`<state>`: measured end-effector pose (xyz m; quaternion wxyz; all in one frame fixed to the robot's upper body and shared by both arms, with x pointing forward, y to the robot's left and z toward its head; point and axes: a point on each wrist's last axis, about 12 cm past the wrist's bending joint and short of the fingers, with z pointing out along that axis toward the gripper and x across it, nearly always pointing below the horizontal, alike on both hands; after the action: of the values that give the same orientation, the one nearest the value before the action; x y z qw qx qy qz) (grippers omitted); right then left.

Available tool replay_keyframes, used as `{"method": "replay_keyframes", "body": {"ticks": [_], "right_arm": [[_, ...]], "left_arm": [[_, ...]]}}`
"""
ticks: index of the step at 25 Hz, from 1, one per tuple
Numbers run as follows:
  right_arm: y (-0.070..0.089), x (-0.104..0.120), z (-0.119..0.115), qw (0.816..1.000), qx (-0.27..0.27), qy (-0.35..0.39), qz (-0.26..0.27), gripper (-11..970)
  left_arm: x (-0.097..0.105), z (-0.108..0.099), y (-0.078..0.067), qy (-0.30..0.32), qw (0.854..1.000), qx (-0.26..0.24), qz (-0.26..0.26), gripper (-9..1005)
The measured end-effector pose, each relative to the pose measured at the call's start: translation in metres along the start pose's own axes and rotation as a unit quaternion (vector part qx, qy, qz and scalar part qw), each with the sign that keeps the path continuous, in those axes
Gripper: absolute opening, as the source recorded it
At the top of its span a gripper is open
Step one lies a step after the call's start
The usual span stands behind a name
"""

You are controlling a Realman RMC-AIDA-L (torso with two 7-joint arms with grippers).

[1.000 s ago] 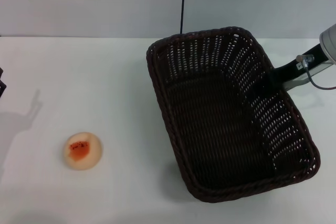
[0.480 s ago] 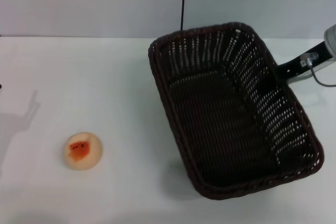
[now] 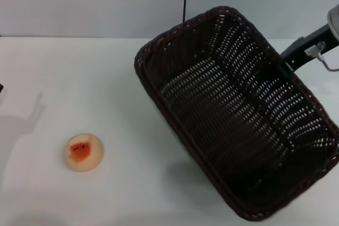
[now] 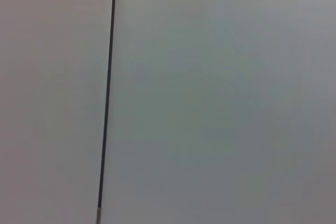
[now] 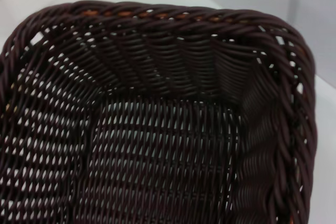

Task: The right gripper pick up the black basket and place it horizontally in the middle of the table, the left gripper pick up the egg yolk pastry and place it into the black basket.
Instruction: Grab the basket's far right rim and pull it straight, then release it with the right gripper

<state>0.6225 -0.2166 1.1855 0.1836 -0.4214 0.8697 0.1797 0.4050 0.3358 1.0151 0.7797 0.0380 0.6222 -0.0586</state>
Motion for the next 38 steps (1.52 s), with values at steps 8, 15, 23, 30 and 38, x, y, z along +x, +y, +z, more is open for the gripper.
{"method": "replay_keyframes", "body": {"ticks": [8,15,23,30,38], "right_arm": [[0.0,-0.021,-0.022,0.992,0.008,0.022,-0.124,138],[0.016,-0.037,-0.009,0.965,0.021,0.012,-0.262,139],[0.026,-0.045,0.002,0.935,0.013,0.026,-0.352,139],[0.039,-0.05,0.017,0.914,-0.003,0.046,-0.402,138],[0.046,-0.052,0.027,0.909,-0.015,0.004,-0.416,138]], "left_arm": [[-0.001,-0.016,-0.009,0.006,0.999,0.036,-0.025,833],[-0.003,-0.031,-0.013,0.004,0.998,0.042,-0.052,833],[-0.003,-0.039,-0.021,0.01,0.995,0.071,-0.064,832],[-0.003,-0.043,-0.023,0.016,0.995,0.075,-0.07,832],[-0.002,-0.045,-0.026,0.017,0.994,0.076,-0.077,831]]}}
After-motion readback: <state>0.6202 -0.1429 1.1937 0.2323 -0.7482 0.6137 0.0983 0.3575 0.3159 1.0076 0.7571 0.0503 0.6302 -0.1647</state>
